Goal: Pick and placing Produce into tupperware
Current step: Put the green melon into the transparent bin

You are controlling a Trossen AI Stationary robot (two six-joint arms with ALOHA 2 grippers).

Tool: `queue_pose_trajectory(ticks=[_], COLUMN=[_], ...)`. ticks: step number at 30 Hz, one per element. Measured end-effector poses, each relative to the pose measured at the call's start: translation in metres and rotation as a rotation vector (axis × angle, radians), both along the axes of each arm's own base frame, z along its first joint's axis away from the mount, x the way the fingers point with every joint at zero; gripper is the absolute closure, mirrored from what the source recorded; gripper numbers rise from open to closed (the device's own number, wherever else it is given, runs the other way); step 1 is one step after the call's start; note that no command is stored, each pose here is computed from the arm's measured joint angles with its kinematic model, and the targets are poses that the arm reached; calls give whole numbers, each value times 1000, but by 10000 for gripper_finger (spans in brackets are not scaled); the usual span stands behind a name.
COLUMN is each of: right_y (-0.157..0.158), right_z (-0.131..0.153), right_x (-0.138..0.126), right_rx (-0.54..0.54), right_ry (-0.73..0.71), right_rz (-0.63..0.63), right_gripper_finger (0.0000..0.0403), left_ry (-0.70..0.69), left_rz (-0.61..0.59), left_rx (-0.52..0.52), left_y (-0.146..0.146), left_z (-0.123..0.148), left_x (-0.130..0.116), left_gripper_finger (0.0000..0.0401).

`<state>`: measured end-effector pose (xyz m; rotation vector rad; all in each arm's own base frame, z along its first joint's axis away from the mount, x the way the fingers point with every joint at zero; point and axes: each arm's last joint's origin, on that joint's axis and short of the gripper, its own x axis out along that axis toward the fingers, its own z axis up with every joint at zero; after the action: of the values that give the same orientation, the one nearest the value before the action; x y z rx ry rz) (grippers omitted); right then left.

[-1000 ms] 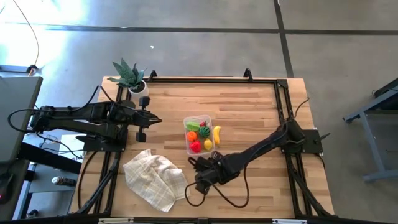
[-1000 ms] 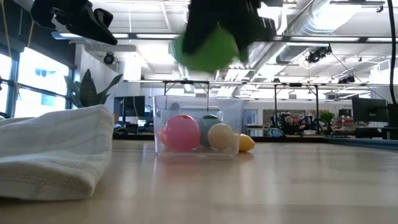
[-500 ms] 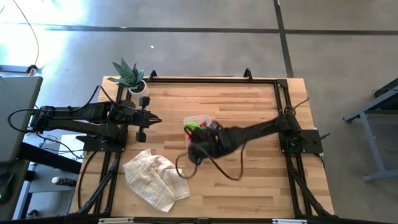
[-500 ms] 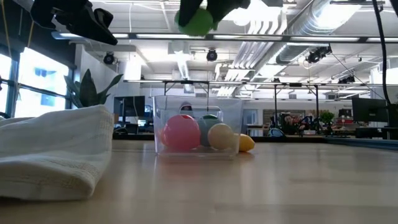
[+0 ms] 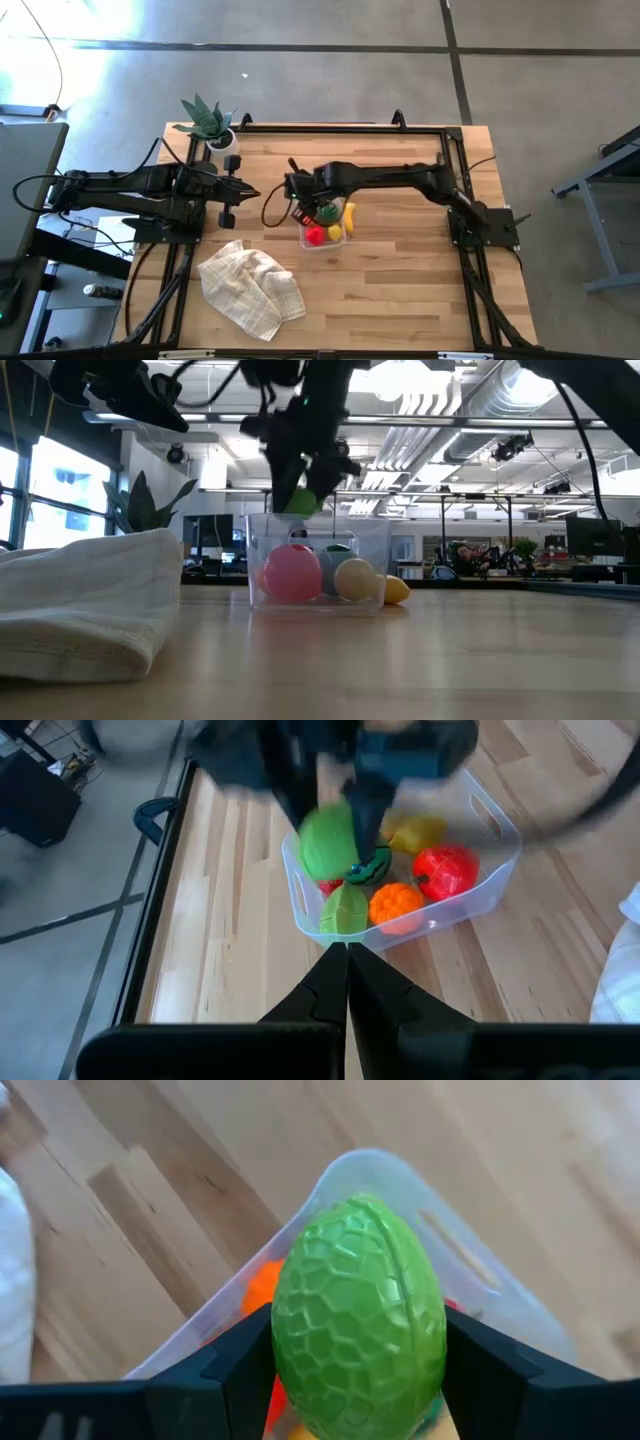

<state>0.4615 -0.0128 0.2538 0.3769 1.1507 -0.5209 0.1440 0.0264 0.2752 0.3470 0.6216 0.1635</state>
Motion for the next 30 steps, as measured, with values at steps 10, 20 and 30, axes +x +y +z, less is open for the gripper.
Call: queue_pose_trajectory(ticks=[10,20,30], right_y=[-10,-12,-16], right_z=[-29,-40,-40], right_x=[15,18,19], right_rx=[50,44,47], right_ry=[-3,14,6], right_rz=[-3,-14,-30], right_gripper_finger=[185,185,185], left_ry=[0,0,0], left_rz=[0,0,0], left_rx=[0,0,0], left_y=[0,0,0], left_z=[0,0,0], left_x=[0,0,0], left_gripper_finger=[398,398,398])
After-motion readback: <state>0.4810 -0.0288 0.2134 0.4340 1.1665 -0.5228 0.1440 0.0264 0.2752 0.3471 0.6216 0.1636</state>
